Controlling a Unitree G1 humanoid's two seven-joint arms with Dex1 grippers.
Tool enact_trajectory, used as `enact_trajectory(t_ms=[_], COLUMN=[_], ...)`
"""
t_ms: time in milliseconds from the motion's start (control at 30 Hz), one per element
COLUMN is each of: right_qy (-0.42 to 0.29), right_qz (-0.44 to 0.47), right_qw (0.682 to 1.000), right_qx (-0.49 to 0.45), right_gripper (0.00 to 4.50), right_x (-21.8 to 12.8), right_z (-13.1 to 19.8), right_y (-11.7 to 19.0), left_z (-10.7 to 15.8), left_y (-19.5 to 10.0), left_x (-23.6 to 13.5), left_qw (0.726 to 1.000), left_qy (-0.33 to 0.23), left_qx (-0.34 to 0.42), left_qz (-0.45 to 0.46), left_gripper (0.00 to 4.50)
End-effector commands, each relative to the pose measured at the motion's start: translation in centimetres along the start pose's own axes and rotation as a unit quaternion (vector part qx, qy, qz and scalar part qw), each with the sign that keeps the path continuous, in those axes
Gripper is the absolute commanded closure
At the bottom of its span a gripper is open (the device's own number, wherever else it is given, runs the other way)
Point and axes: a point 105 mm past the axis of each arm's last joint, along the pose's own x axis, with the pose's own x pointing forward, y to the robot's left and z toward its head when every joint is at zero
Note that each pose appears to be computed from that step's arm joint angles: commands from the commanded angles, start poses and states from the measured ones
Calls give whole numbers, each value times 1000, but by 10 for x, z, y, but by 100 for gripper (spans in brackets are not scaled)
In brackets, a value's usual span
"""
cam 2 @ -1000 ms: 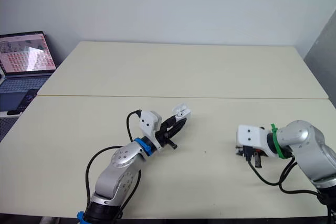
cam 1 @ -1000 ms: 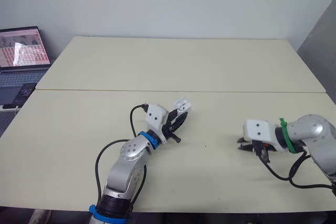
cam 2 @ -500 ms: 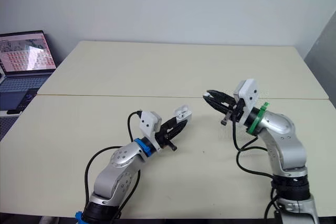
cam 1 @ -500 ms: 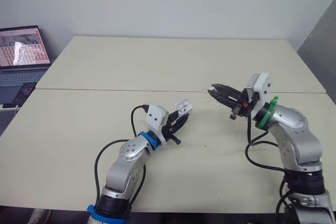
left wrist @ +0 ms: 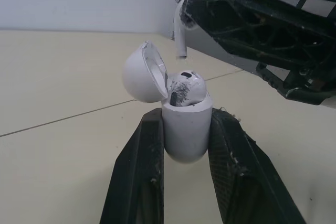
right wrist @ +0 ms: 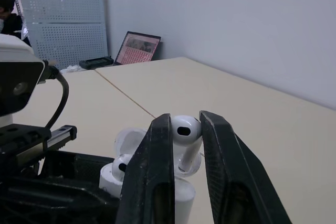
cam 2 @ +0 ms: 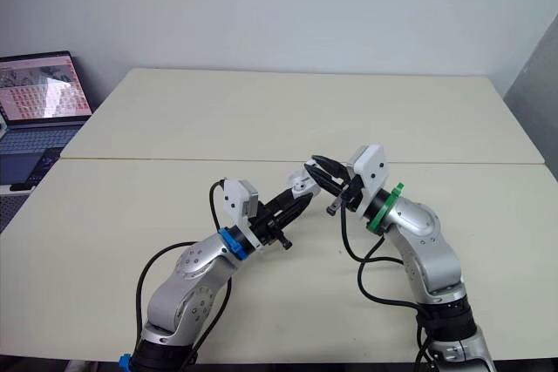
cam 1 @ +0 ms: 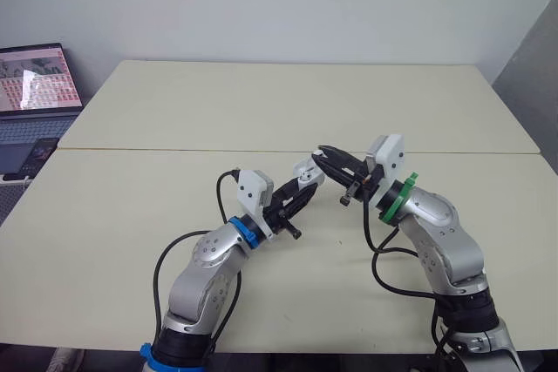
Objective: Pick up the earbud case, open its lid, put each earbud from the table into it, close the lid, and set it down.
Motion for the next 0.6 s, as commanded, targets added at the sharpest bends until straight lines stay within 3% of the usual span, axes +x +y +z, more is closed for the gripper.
enact_trajectory(t_ms=[33, 500, 600], right_qy=[-14, 17, 26], right_qz=[-5, 13, 9], right_qw=[1000, 1000, 1000], right_qx=[-18, -11, -1], right_gripper=[412, 412, 312], right_x=[1, -4, -5], right_z=[7, -9, -10], right_y=[-1, 8, 5], left_z=[13, 13, 13], left_y=[-6, -4, -4], left_x=[0, 0, 0], left_qw=[1000, 1000, 1000], left_qy=[-23, -23, -22], left_qx=[11, 7, 8], left_qz=[-15, -9, -10], left_gripper=[371, 371, 371])
